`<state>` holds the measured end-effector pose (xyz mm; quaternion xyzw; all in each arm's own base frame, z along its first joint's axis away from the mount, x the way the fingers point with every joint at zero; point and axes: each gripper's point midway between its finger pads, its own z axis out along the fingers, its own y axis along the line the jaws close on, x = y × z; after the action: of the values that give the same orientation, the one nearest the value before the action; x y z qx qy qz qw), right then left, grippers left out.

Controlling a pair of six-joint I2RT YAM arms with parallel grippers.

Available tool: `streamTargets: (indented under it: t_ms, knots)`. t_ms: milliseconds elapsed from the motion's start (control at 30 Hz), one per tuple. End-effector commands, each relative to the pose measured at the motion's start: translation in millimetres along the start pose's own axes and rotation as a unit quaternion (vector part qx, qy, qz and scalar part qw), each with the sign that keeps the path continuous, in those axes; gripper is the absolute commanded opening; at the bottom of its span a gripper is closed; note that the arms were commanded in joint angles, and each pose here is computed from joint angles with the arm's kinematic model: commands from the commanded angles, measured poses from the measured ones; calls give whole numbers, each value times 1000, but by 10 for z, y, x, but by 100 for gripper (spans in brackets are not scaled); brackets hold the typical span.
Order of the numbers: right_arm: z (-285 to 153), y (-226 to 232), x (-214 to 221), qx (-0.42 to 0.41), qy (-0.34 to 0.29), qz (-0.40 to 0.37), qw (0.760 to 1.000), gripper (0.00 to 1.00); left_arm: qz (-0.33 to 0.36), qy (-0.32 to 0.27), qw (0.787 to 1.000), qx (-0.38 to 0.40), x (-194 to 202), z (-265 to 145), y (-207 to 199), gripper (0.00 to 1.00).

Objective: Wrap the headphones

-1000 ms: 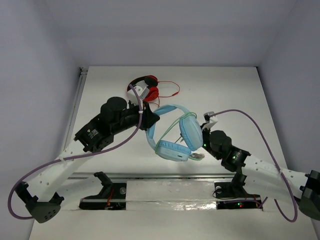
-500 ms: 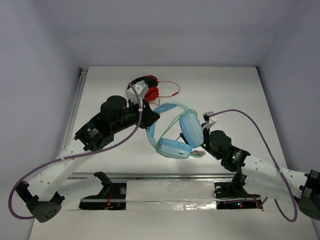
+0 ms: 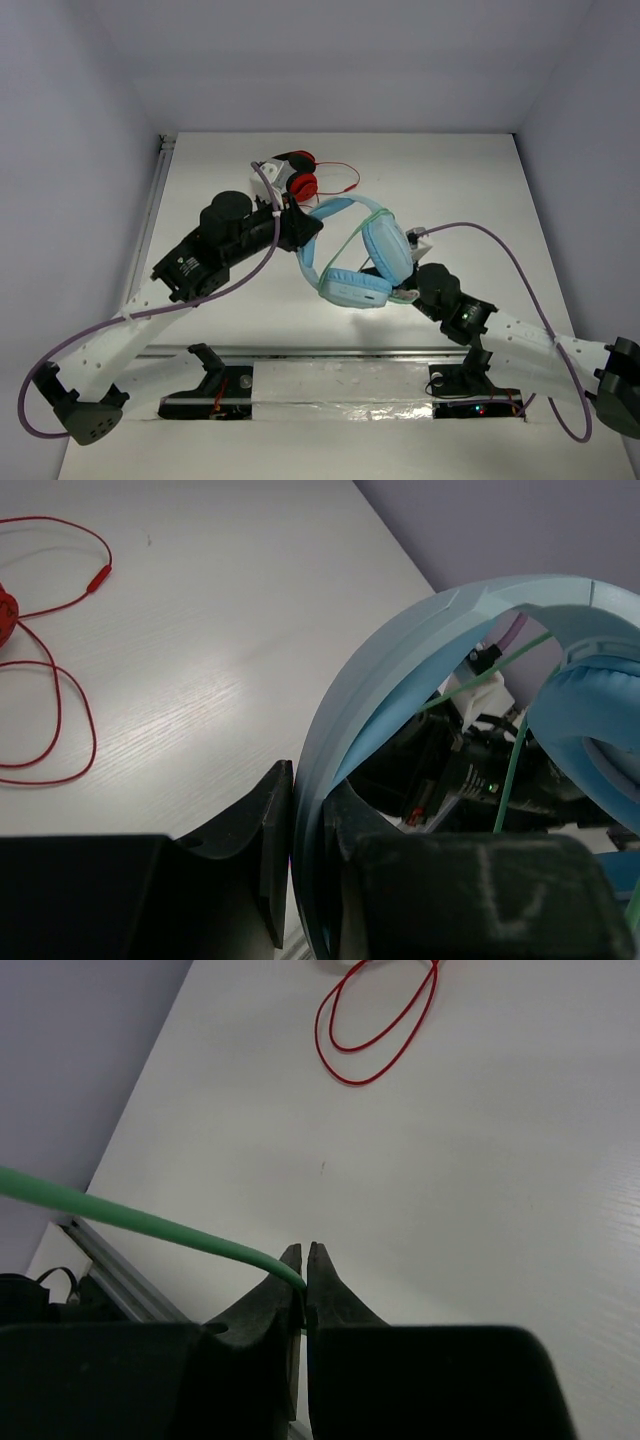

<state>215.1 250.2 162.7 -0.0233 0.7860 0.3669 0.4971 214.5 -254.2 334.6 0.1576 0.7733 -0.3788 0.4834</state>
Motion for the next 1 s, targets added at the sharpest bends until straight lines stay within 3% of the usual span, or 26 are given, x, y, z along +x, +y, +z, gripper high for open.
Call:
streamTargets:
  t_ms: [0,67,200,333,533,967]
  knots:
    - [35,70,-53,-12,-13,37,999,0,-90,-135,986,50,-580,26,-239,0]
    - [39,91,-18,-17,-9,56,998,0,-144,-154,976,57,-554,107,-209,0]
    - [27,233,-86,-45,-18,105,993,0,-218,-221,950,2,-481,293,189,0]
    - [-75,436,-124,-94,-16,150,984,0,-250,-291,920,-75,-538,296,587,0]
    - [-230,649,-56,-150,9,203,968,6,-278,-347,890,-95,-639,280,758,0]
    - [-421,1191,183,-247,80,210,943,6,-275,-318,891,-170,-132,578,1165,0]
